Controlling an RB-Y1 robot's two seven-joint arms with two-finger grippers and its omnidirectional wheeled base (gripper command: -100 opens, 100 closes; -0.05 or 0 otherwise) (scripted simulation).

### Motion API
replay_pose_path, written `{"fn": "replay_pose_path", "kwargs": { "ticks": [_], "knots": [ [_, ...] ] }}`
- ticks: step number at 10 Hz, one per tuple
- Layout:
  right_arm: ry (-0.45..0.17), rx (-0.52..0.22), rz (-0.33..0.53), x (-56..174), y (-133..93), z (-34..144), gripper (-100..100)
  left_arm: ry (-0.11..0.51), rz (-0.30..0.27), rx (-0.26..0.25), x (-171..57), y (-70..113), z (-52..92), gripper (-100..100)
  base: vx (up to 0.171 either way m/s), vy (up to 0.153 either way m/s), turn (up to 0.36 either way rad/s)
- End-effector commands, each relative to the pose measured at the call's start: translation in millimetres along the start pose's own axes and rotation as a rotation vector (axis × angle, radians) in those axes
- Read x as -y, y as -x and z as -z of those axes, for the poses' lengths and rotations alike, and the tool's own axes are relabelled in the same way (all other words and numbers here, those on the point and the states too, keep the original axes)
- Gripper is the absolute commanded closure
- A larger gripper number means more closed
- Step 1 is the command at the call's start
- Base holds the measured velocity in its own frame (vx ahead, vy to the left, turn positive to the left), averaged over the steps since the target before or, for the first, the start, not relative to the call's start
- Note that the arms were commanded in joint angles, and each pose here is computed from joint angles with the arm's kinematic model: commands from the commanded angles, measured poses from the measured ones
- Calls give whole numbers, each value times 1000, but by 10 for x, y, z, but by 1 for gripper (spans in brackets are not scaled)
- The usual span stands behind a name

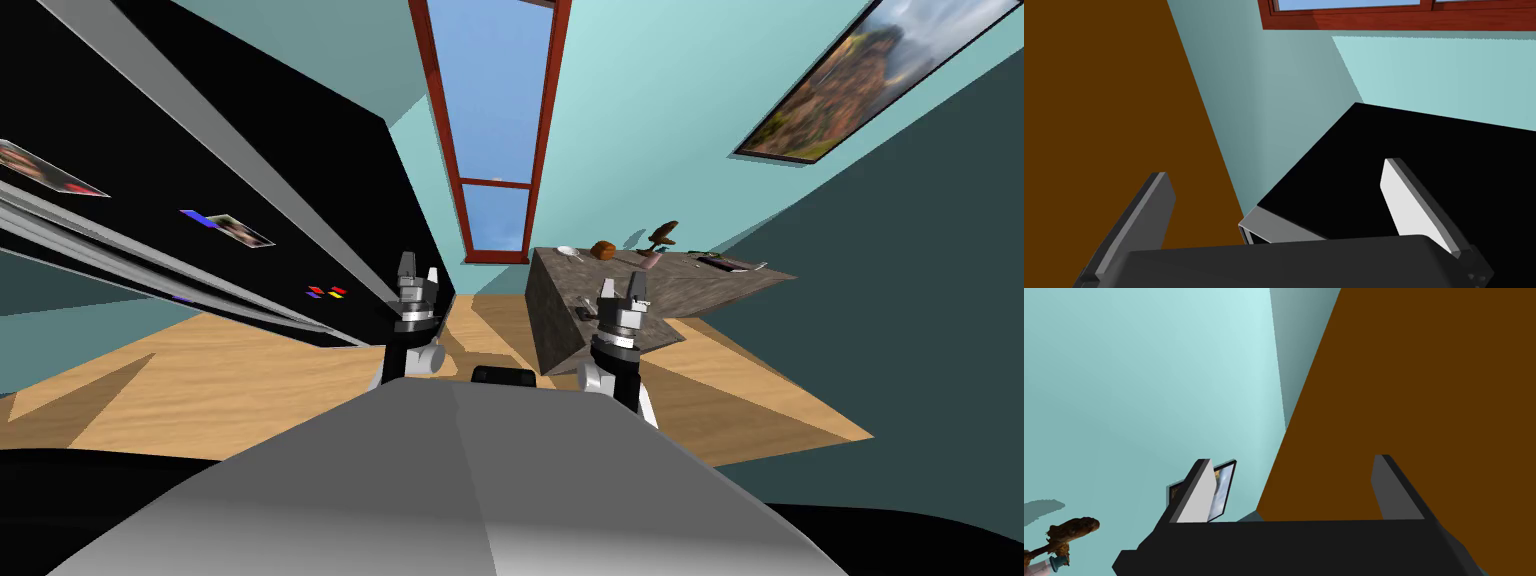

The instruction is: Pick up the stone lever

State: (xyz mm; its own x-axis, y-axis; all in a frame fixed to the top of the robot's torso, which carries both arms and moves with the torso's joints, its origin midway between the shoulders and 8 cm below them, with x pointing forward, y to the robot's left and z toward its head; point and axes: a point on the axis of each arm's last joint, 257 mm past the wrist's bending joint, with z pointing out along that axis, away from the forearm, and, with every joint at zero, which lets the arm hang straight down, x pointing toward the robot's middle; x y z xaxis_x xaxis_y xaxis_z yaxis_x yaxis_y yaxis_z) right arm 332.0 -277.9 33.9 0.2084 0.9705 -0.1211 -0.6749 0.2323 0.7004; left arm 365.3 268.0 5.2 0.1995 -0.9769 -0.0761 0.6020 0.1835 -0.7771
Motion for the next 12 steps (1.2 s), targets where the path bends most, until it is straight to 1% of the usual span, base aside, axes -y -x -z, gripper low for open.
{"fn": "replay_pose_path", "kwargs": {
  "ticks": [1,4,7,9,11,12],
  "knots": [
    [-19,-44,4,50,-56,49,-100,0,0,0,0,0,0,0,-51,-1,51],
    [-75,-108,7,193,-130,193,-100,0,0,0,0,0,-1,0,-125,-24,68],
    [-171,-173,11,433,-180,457,-100,0,0,0,0,0,-1,0,-131,-20,88],
    [-257,-220,19,636,-189,714,-100,0,0,0,0,0,-1,0,-133,-18,102],
    [-359,-271,36,857,-169,1046,-100,0,0,0,0,0,-1,0,-102,-5,117],
    [-411,-299,46,964,-150,1226,-100,0,0,0,0,0,0,0,-13,36,103]
  ]
}}
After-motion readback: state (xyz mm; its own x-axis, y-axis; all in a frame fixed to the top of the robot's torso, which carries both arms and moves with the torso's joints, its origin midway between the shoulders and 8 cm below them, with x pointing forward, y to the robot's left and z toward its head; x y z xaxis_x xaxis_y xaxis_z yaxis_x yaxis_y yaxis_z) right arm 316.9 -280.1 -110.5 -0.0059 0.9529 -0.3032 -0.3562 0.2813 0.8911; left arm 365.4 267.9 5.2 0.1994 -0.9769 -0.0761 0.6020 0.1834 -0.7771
